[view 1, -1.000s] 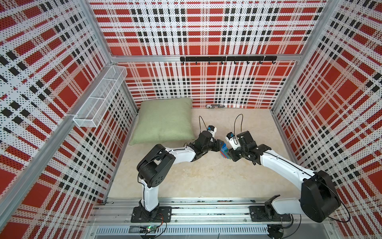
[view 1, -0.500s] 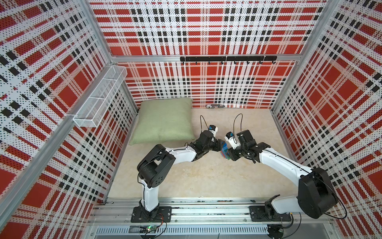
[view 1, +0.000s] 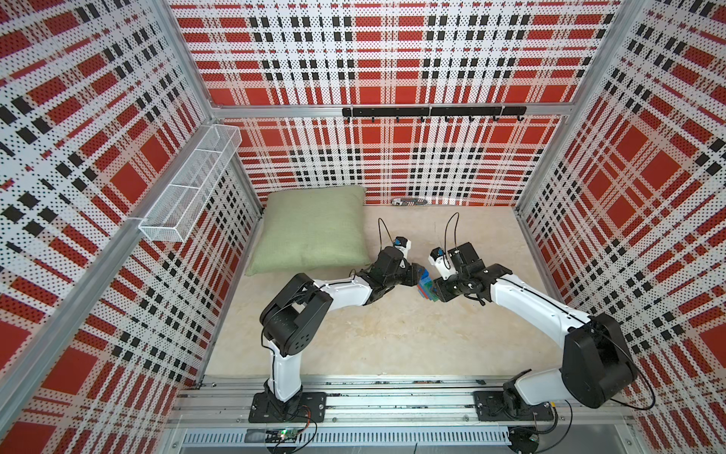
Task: Assemble a heart with lego
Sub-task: Assemble the lego brick with the lego brick.
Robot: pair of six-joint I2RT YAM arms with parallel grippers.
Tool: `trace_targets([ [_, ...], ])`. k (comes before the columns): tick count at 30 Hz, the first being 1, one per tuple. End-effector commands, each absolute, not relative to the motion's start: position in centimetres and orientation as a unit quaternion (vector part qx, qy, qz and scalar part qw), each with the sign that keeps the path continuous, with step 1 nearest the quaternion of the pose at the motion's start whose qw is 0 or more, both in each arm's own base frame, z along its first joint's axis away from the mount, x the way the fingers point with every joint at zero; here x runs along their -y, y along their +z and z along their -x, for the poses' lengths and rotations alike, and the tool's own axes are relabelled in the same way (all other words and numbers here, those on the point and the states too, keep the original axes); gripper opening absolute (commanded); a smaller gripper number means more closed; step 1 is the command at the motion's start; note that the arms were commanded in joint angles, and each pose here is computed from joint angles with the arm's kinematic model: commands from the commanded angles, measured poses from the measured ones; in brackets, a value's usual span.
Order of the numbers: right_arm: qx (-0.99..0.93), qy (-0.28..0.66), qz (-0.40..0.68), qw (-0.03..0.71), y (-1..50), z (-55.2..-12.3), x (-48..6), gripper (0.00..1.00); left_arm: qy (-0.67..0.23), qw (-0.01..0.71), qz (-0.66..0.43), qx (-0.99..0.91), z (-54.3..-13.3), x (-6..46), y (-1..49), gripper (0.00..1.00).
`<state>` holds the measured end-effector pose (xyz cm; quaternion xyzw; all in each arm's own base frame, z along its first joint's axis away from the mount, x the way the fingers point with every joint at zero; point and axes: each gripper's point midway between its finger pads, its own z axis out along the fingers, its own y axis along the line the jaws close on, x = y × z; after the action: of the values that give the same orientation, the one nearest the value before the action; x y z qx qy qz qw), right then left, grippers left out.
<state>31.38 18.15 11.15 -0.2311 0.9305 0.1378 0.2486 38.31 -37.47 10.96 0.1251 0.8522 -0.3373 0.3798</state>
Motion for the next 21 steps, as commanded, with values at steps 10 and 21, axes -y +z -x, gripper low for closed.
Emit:
trace_targets([
  [10, -0.940, 0.123, 0.226, 0.224, 9.8, -31.5, -17.6, 0.38, -0.330, 0.382, -0.126, -0.854, -38.3, 37.3, 11.1, 0.56],
  [21, -0.955, 0.117, 0.218, 0.164, 7.4, -29.6, -17.1, 0.38, -0.326, 0.382, -0.122, -0.856, -38.4, 37.2, 10.9, 0.56],
])
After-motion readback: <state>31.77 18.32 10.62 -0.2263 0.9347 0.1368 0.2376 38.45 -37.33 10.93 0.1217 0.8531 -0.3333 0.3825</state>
